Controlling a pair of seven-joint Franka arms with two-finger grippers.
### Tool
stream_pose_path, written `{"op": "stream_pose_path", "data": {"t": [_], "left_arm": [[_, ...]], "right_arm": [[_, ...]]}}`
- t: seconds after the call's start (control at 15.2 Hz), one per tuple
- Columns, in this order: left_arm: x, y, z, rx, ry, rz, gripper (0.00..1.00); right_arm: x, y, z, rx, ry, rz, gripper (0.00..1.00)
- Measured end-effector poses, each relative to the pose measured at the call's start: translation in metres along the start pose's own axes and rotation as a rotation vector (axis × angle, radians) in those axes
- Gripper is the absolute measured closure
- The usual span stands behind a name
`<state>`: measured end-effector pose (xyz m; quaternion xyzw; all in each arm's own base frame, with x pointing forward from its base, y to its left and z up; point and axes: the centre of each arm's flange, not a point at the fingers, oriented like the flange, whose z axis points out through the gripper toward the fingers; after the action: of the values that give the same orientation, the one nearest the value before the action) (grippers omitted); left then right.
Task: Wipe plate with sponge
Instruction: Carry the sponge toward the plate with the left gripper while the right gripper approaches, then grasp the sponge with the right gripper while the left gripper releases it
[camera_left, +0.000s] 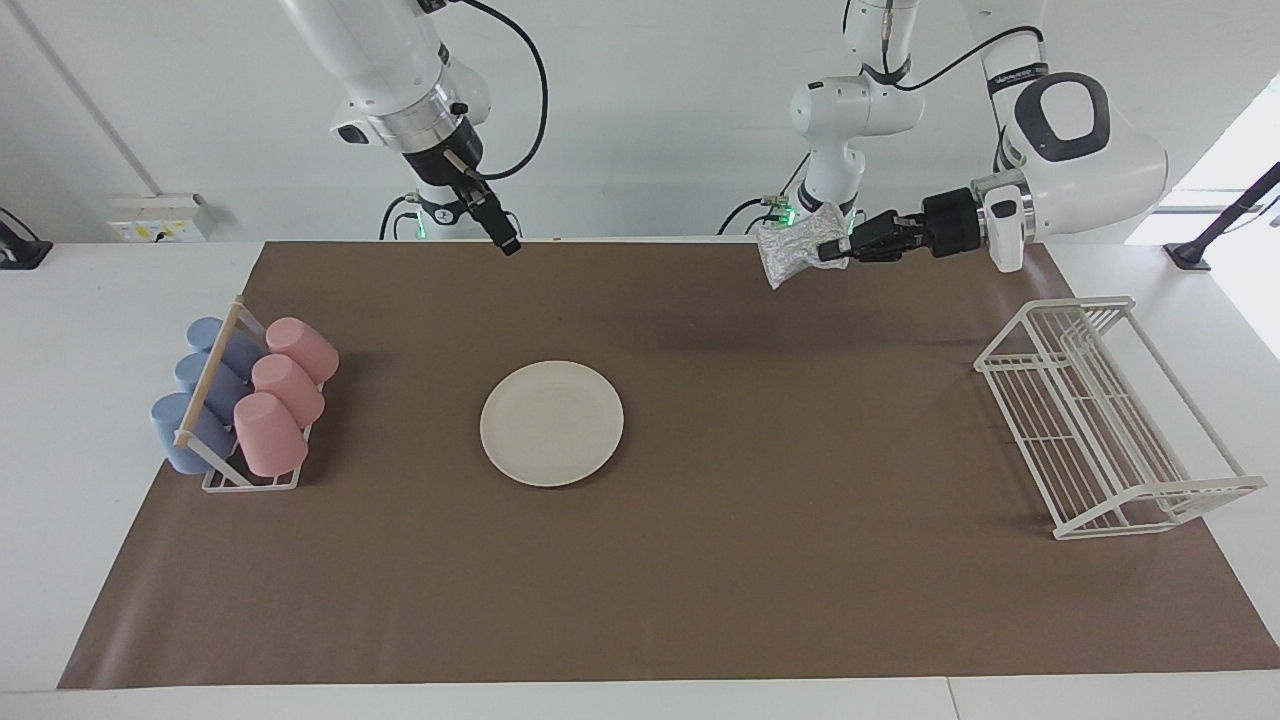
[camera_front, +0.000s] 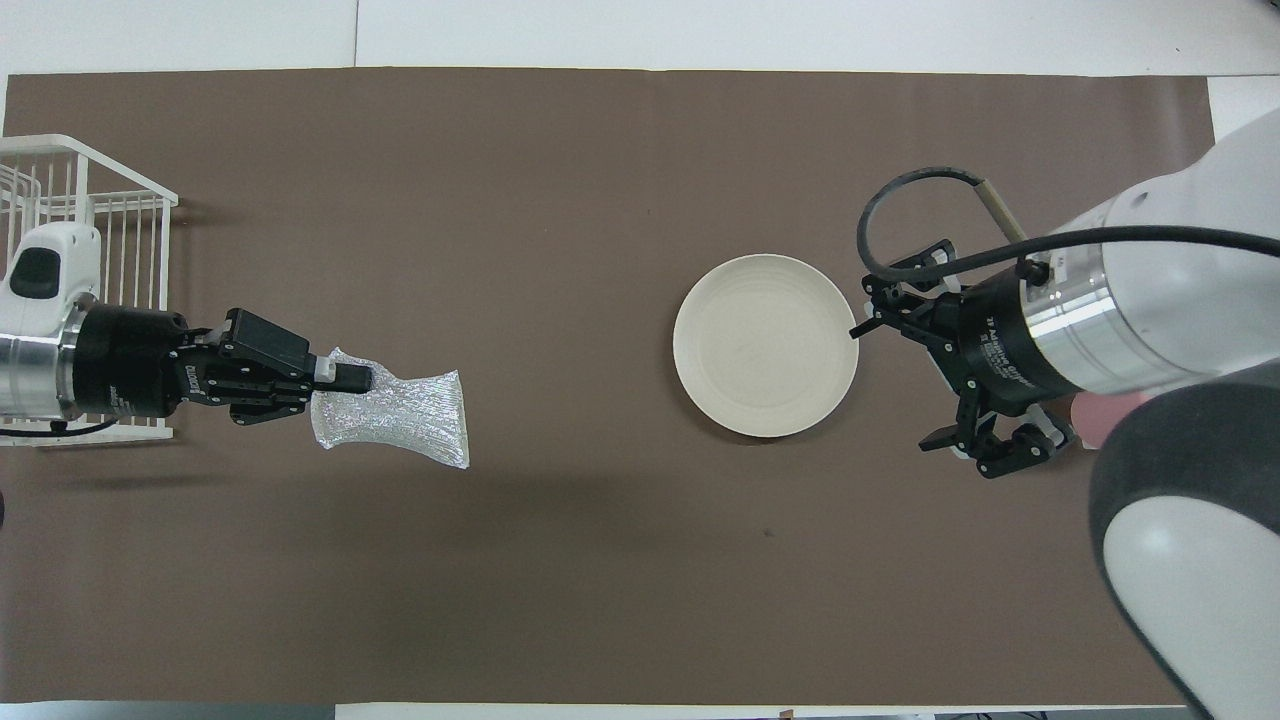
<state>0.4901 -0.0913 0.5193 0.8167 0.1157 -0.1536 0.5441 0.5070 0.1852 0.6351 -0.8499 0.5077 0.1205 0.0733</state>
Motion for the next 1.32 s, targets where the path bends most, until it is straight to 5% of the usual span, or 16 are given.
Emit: {"op": "stream_pose_path", "data": {"t": [0.26, 0.53, 0.79, 1.32], "left_arm": [[-0.024, -0.001, 0.045, -0.133, -0.010, 0.085, 0.93], [-0.052, -0.023, 0.080, -0.191, -0.006, 0.209, 0.93], [-0.071, -0.031, 0.100, -0.214, -0.008, 0.255, 0.93], [-0.090, -0.035, 0.127, -0.222, -0.016, 0.315, 0.93]], "right_arm": [[-0.085, -0.002, 0.024, -0.043, 0.003, 0.088, 0.00], [-0.155, 0.009, 0.048, -0.039, 0.010, 0.121, 0.00], [-0.178, 0.005, 0.051, 0.045, -0.007, 0.158, 0.00], [-0.201, 0.007, 0.075, 0.040, -0.010, 0.159, 0.00]]}}
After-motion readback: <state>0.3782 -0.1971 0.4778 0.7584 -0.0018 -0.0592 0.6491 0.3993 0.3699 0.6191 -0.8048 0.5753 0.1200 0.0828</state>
